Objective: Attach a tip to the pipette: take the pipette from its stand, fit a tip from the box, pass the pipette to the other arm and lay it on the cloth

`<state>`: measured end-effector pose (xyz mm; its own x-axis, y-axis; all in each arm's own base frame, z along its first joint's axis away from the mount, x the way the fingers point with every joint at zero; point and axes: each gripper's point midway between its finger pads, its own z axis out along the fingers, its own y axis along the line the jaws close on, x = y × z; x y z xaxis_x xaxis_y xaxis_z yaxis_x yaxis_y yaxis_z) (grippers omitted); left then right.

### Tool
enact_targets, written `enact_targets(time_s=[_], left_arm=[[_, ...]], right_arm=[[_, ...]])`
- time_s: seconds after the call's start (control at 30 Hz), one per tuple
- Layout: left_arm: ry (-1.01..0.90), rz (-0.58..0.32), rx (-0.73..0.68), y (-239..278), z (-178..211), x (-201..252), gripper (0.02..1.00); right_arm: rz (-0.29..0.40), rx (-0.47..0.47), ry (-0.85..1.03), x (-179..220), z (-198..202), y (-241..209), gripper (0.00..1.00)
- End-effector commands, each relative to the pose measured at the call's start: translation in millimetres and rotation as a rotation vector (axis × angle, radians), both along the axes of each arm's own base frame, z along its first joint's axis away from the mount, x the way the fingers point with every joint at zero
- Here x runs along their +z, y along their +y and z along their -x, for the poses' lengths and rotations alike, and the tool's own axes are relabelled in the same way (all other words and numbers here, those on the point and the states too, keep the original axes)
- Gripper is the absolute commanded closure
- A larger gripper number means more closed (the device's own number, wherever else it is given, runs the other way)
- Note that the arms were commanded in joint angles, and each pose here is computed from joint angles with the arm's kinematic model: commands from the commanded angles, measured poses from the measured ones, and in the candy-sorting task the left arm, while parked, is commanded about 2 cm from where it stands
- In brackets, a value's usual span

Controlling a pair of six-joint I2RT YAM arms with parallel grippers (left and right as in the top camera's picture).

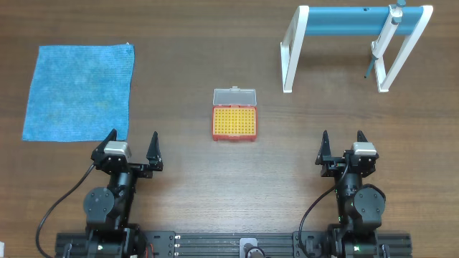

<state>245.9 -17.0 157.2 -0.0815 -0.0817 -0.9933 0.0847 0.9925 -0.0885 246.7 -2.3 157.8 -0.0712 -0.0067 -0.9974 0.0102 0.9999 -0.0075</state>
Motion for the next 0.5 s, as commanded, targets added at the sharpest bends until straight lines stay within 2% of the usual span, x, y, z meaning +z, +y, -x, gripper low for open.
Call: enact_targets(time_s=[0.03,0.13,0.2,0.33,0.4,0.5], left_arm=[[-0.002,-0.013,0.008,1,0,0,0.02],[-0.002,-0.013,0.009,1,0,0,0.02],[-0.002,-0.013,0.009,1,0,0,0.02],[-0.002,-0.013,0.008,1,0,0,0.02],[-0.002,-0.013,0.009,1,0,0,0.02],[-0.002,-0.013,0.008,1,0,0,0.018]], right_arm=[[0.015,-0.008,-0.007,1,0,-2,0.198],[0.024,-0.128,0.09,-8,-4,-24,0.198],[0.025,-0.169,0.151,-4,-10,-35,0.198],[0.021,-0.23,0.23,35,-38,-55,0.198],[0.069,-0.22,0.254,58,-55,-61,0.198],[0.184,-0.129,0.273,81,-81,-62,0.198]])
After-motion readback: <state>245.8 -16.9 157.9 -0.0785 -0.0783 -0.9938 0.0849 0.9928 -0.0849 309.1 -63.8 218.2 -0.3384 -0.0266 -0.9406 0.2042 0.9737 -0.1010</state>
